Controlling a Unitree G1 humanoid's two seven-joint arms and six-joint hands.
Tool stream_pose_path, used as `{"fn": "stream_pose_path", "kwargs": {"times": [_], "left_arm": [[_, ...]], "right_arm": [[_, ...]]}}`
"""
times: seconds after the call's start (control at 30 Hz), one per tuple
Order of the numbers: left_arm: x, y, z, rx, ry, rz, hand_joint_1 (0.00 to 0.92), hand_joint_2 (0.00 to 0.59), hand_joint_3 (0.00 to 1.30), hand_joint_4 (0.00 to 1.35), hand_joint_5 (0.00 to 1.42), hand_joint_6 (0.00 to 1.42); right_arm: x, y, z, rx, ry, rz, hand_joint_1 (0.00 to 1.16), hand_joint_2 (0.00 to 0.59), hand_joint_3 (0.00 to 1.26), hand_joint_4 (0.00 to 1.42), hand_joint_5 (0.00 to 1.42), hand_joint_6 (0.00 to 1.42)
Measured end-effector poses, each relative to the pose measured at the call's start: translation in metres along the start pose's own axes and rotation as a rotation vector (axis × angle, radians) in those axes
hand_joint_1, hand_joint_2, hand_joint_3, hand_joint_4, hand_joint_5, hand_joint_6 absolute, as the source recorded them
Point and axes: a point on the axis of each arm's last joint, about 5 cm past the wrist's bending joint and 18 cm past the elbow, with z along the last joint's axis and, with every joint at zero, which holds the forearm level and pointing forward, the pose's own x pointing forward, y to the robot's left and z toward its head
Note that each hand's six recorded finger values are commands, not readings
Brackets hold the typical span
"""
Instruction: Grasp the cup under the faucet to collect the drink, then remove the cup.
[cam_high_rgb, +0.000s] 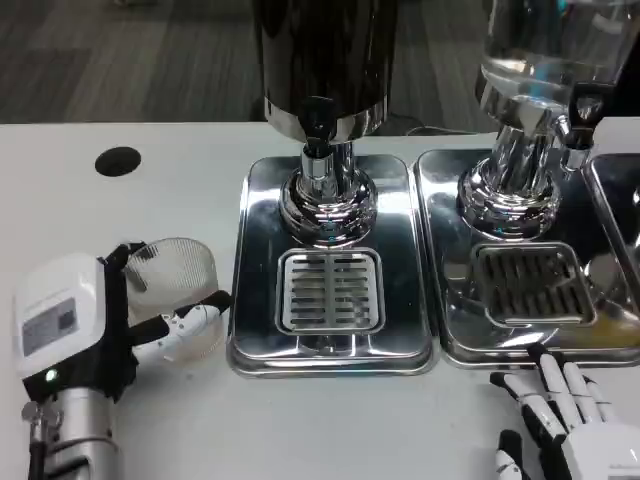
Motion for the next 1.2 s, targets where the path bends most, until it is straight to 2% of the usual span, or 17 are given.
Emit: {"fn": "stream_pose_path", "kwargs": {"times": [0.2, 0.43, 0.7, 1.07, 1.2], "left_arm": [[-0.003, -0.001, -0.0010, 0.005, 0.002, 0.014, 0.488, 0.031, 0.78, 0.74, 1.00, 1.35], [-0.007, -0.002, -0.0007, 0.009, -0.004, 0.033, 0.446, 0.038, 0.77, 0.73, 0.98, 1.35], [-0.007, 0.002, 0.0066, -0.005, -0.038, 0.080, 0.403, 0.052, 0.77, 0.73, 0.99, 1.35], [-0.005, 0.005, 0.0164, -0.035, -0.070, 0.108, 0.397, 0.056, 0.76, 0.73, 0.99, 1.35], [0.000, 0.005, 0.0238, -0.025, -0.095, 0.125, 0.396, 0.058, 0.76, 0.73, 0.99, 1.35]], "right_arm": [[0.000, 0.0005, -0.0005, 0.002, 0.005, 0.003, 0.01, 0.531, 0.22, 0.00, 0.01, 0.08], [-0.001, 0.0007, -0.0007, 0.005, 0.006, 0.005, 0.01, 0.531, 0.22, 0.00, 0.01, 0.08], [-0.002, 0.0009, -0.0006, 0.007, 0.007, 0.007, 0.01, 0.531, 0.22, 0.00, 0.01, 0.08], [-0.002, 0.0006, -0.0005, 0.009, 0.005, 0.007, 0.01, 0.531, 0.22, 0.00, 0.01, 0.08], [-0.002, 0.0002, -0.0005, 0.012, 0.002, 0.004, 0.01, 0.531, 0.22, 0.00, 0.01, 0.08]]}}
